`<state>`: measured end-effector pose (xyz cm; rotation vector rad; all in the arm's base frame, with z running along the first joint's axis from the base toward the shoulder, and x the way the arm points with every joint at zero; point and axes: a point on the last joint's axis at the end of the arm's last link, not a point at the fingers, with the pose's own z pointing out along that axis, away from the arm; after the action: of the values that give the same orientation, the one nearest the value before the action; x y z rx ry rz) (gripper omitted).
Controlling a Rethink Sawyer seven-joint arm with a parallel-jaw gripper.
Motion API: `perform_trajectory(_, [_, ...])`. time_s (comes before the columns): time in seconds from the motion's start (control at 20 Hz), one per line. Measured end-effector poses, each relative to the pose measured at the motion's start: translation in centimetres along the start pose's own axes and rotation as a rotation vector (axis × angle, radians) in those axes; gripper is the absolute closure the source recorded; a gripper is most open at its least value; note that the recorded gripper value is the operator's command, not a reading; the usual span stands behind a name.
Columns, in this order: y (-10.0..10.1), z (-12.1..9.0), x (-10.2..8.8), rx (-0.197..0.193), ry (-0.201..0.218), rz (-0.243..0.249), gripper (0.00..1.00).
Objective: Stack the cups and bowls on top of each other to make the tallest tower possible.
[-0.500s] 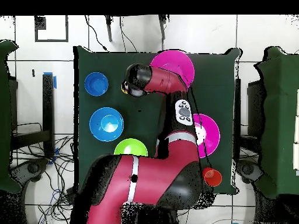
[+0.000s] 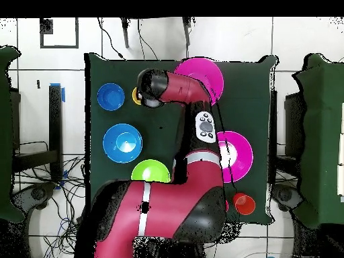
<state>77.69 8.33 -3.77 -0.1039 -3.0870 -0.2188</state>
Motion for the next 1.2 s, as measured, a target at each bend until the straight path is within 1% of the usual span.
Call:
perform_trajectory(0.3, [0.7, 0.5, 0.4, 0.007, 0.007, -0.013, 1.00])
perform_trajectory(0.75, [0.5, 0.8, 0.6, 0.011, 0.012, -0.013, 1.00])
perform_trajectory(0.95, [-0.3, 0.2, 0.5, 0.010, 0.013, -0.002, 1.00])
perform_trajectory(1.15, [-1.8, -1.6, 0.2, 0.006, 0.025, 0.018, 1.00])
perform_trajectory(1.2, [-2.3, -2.3, 0.1, 0.004, 0.033, 0.024, 1.00])
